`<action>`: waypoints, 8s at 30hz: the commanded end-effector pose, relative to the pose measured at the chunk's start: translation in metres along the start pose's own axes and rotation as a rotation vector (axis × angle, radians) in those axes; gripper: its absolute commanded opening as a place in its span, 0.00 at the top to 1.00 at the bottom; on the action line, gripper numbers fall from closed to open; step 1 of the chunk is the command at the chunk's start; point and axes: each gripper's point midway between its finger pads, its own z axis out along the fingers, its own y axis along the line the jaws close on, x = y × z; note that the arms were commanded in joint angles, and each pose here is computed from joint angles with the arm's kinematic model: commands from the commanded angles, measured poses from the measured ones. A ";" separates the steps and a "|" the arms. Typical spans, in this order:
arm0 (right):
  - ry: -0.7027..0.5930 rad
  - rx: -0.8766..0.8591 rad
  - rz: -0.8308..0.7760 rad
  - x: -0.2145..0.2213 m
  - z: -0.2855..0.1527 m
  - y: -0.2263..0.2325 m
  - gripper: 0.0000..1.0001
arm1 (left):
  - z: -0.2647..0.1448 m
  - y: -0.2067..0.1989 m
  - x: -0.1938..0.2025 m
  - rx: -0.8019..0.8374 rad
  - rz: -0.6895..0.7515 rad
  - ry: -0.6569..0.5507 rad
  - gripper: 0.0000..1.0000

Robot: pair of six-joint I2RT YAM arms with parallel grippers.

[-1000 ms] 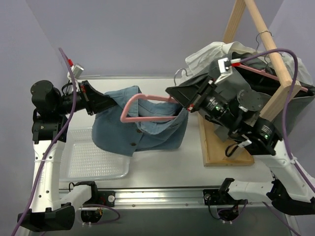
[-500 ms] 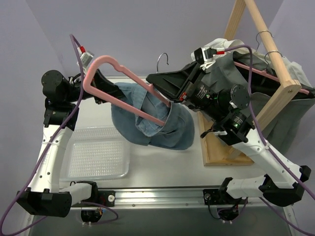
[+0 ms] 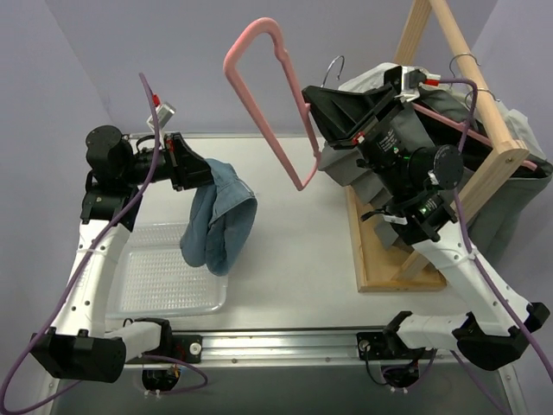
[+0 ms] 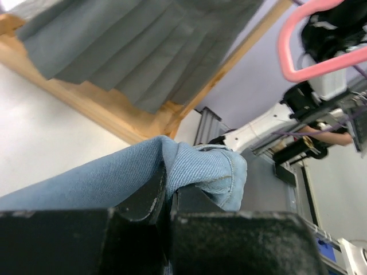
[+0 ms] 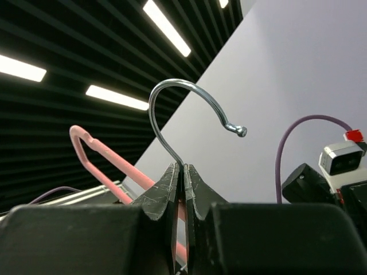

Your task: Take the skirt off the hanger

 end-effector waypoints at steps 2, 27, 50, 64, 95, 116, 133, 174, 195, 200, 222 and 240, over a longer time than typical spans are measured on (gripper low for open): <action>-0.025 -0.039 -0.195 -0.012 -0.007 0.059 1.00 | -0.021 -0.033 -0.030 -0.125 0.211 -0.062 0.98; 0.039 0.422 -0.573 -0.028 -0.053 0.008 1.00 | -0.141 -0.119 -0.084 -0.848 0.300 -0.475 0.98; 0.096 0.439 -0.610 -0.022 -0.059 0.008 1.00 | -0.151 -0.148 -0.071 -0.854 0.275 -0.556 0.98; 0.081 0.476 -0.663 -0.028 -0.070 0.009 1.00 | -0.182 -0.020 -0.030 -1.187 0.194 -0.370 0.98; 0.216 0.640 -0.644 -0.011 -0.091 -0.069 1.00 | -0.127 0.076 0.093 -0.954 -0.238 -0.164 0.36; 0.530 0.837 -0.691 0.015 -0.138 -0.142 1.00 | -0.047 -0.084 -0.029 -0.095 0.185 -0.198 0.22; 0.510 0.798 -0.692 0.013 -0.114 -0.143 1.00 | -0.002 -0.084 0.009 0.023 0.038 -0.016 0.29; 0.019 0.258 -0.764 -0.030 -0.126 0.132 1.00 | 0.131 -0.138 -0.058 0.299 0.287 0.004 0.98; -0.076 0.086 -0.741 -0.039 -0.122 0.190 1.00 | 0.261 -0.155 -0.026 0.490 0.219 0.050 0.98; -0.089 0.090 -0.743 -0.041 -0.129 0.193 1.00 | 0.275 -0.157 -0.011 0.501 0.205 0.066 0.98; -0.065 0.176 -0.732 -0.041 -0.124 0.166 1.00 | 0.153 -0.081 -0.102 0.354 0.667 -0.040 0.29; -0.098 0.221 -0.729 -0.042 -0.116 0.130 1.00 | 0.223 -0.067 -0.102 0.557 0.632 -0.154 0.34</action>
